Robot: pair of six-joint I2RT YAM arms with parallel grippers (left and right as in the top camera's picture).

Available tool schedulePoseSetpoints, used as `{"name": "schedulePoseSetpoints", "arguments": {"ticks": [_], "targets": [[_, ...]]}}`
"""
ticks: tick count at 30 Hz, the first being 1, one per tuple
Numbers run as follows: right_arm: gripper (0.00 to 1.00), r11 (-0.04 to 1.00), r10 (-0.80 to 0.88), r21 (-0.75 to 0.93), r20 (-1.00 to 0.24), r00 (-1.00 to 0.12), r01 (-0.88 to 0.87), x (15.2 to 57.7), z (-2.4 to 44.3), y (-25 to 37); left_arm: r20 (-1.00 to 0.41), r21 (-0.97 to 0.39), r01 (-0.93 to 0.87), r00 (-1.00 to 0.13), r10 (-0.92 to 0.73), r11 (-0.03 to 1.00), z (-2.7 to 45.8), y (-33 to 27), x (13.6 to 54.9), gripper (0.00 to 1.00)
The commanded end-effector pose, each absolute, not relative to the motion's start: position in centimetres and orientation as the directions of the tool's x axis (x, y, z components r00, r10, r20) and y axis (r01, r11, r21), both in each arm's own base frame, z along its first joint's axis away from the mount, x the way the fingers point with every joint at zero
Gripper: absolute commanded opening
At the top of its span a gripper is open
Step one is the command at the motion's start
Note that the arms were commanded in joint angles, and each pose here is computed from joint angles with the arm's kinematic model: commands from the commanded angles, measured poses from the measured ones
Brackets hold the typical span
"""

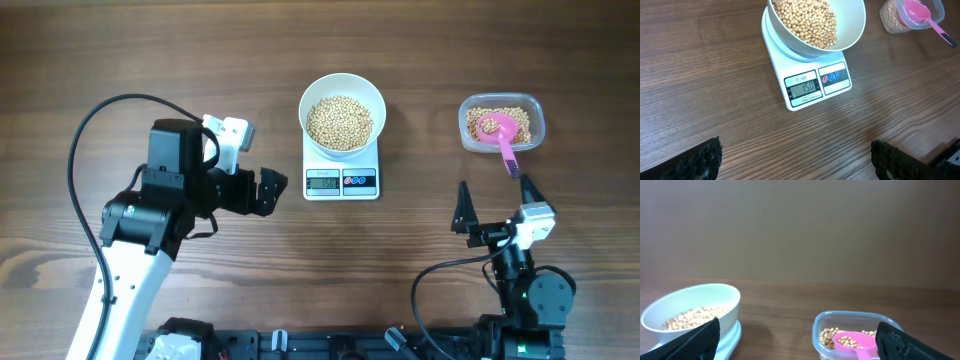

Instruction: Scoop item into bowl and weigh 150g on scale

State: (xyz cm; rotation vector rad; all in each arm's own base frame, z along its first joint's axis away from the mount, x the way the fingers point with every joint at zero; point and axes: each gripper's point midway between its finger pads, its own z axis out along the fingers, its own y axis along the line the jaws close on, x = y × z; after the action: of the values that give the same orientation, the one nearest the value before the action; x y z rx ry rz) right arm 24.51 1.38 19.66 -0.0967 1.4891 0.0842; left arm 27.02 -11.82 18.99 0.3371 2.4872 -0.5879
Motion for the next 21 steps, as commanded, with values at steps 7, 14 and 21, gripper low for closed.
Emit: {"name": "schedulePoseSetpoints", "arguments": {"ticks": [7,14,21], "targets": [[1.0,0.992,-0.081,-0.082,-0.997,0.02,-0.091,24.58,17.79,1.01,-0.568,-0.345,0.355,-0.816,0.108,0.869,19.0,-11.86,27.06,1.0],[1.0,0.994,-0.076,-0.077,-0.997,0.017,-0.077,24.6,17.75,0.76,-0.568,-0.345,0.355,-0.816,0.108,0.869,19.0,-11.86,27.06,1.0],[0.99,0.996,-0.05,-0.051,-0.999,0.015,-0.077,24.6,17.75,0.76,-0.568,-0.345,0.355,-0.816,0.108,0.869,19.0,-11.86,27.06,1.0]]}}
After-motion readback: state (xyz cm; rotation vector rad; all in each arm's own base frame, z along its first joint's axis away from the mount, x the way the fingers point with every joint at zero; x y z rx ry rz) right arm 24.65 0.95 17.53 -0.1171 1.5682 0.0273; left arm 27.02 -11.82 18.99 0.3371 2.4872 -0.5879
